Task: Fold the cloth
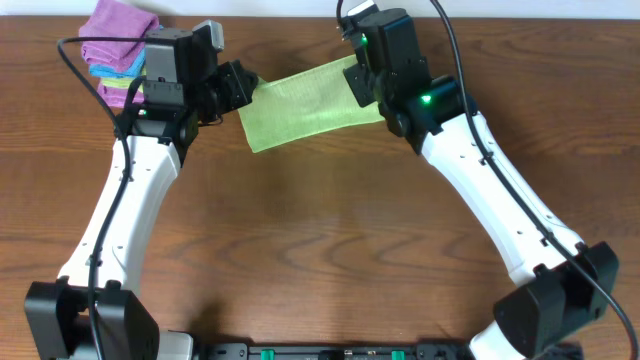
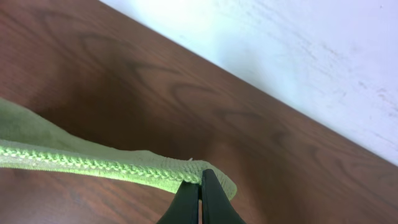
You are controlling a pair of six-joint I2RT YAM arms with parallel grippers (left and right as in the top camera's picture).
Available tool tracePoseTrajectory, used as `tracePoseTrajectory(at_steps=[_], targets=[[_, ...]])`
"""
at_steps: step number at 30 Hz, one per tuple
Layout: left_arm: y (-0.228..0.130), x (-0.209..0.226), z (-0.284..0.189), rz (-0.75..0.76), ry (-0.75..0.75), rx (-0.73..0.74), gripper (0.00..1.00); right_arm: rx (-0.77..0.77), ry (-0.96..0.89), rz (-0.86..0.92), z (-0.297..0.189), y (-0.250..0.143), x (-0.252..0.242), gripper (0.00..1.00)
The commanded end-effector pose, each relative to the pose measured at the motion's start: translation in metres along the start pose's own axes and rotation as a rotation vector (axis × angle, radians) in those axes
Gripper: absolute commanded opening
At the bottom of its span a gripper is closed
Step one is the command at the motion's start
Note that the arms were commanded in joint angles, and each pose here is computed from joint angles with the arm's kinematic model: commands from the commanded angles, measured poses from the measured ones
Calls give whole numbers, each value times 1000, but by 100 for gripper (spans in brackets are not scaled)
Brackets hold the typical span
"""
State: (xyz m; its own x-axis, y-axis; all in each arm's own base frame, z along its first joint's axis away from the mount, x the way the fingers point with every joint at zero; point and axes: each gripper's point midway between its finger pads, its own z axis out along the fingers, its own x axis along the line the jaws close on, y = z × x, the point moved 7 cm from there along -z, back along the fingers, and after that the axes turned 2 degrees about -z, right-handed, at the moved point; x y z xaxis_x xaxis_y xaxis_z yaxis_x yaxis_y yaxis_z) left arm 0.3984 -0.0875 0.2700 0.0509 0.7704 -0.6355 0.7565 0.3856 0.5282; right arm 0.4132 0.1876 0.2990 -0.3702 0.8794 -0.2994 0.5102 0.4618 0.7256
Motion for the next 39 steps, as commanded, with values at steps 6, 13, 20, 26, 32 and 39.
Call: tracePoseTrajectory(at_steps=[6,13,20,26,32,39], targets=[[12,-3,-11,52,55,-66,6,-7,-33,6,-12,5,-13,1],[34,-8,-6,143,37,-191,6,-122,-88,64,-4,22,-35,1],[29,-14,-2,152,-37,-146,6,-139,-68,73,-2,24,-37,1],[-33,7,-21,0,90,190,6,216,116,-35,-14,-36,11,1],[-76,5,-38,-128,49,455,6,433,231,-27,-51,-69,43,1],[-104,13,-56,-196,129,613,96,585,359,-40,-76,-92,54,99]])
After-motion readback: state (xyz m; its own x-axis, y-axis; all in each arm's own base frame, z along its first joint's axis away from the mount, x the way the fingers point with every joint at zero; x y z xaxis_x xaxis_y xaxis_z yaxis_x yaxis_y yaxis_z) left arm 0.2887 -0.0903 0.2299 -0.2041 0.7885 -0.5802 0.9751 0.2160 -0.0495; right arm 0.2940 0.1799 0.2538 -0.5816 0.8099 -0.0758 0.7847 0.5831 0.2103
